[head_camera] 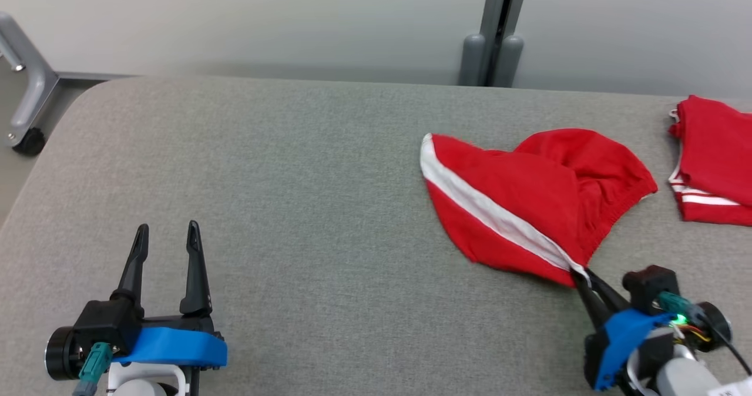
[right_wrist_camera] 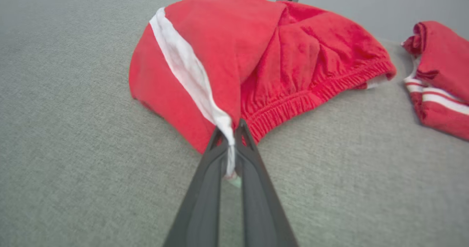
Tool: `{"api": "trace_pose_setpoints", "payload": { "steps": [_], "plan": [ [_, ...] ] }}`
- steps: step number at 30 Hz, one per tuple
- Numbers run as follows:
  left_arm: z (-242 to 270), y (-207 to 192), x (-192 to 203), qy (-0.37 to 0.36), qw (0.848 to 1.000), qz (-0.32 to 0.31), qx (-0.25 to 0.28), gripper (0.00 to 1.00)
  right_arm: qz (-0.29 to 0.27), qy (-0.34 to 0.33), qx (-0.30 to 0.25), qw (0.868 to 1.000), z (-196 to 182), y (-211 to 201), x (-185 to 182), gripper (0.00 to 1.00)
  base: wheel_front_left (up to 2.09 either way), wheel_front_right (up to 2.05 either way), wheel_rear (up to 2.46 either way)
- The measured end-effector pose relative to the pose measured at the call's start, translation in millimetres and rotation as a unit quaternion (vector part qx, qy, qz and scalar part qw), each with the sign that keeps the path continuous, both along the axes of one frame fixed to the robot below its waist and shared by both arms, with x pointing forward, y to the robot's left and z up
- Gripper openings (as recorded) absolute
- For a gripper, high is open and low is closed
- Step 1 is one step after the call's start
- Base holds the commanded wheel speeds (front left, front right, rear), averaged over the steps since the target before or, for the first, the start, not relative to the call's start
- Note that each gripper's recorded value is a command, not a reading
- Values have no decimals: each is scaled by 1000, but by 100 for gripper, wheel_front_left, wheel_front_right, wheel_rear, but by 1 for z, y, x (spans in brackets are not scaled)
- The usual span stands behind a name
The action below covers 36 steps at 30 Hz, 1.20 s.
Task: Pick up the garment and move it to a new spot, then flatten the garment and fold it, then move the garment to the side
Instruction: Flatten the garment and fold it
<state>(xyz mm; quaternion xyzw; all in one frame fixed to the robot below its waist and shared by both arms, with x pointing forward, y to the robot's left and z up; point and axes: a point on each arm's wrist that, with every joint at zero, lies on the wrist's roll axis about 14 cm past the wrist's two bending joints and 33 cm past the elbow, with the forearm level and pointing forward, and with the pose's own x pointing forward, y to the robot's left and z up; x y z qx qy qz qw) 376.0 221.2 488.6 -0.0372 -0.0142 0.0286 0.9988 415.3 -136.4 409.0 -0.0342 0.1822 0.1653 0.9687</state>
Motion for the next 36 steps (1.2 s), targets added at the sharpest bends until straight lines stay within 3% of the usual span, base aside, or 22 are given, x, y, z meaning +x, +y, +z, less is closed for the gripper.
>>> {"api": "trace_pose_setpoints", "payload": {
  "steps": [8, 13, 14, 16, 24, 30, 36],
  "plan": [
    [5, -19, 7, -10, 1000, -28, -4, 100, -62, 10, -22, 998, 14, -60, -43, 0, 0, 0, 0],
    [5, -22, 10, -9, 999, -32, -5, 100, -91, 45, -17, 995, 12, -75, -67, 0, 0, 0, 0],
    [4, -23, 10, -9, 999, -33, -5, 100, -93, 47, -18, 994, 13, -76, -69, 12, 0, 0, 0],
    [4, -23, 10, -8, 999, -33, -5, 100, -96, 34, -10, 995, 21, -74, -67, 100, 0, 0, 0],
    [4, -20, 9, -8, 999, -31, -3, 100, -84, -58, 21, 995, 70, -55, -41, 100, 0, 0, 0],
    [3, -18, 10, -6, 1000, -30, 1, 100, -99, -153, 54, 982, 111, -53, -18, 100, 0, 0, 0],
    [4, -16, 10, -7, 1000, -29, 5, 100, -115, -204, 79, 969, 122, -49, -4, 100, 0, 0, 0]
  ]
}}
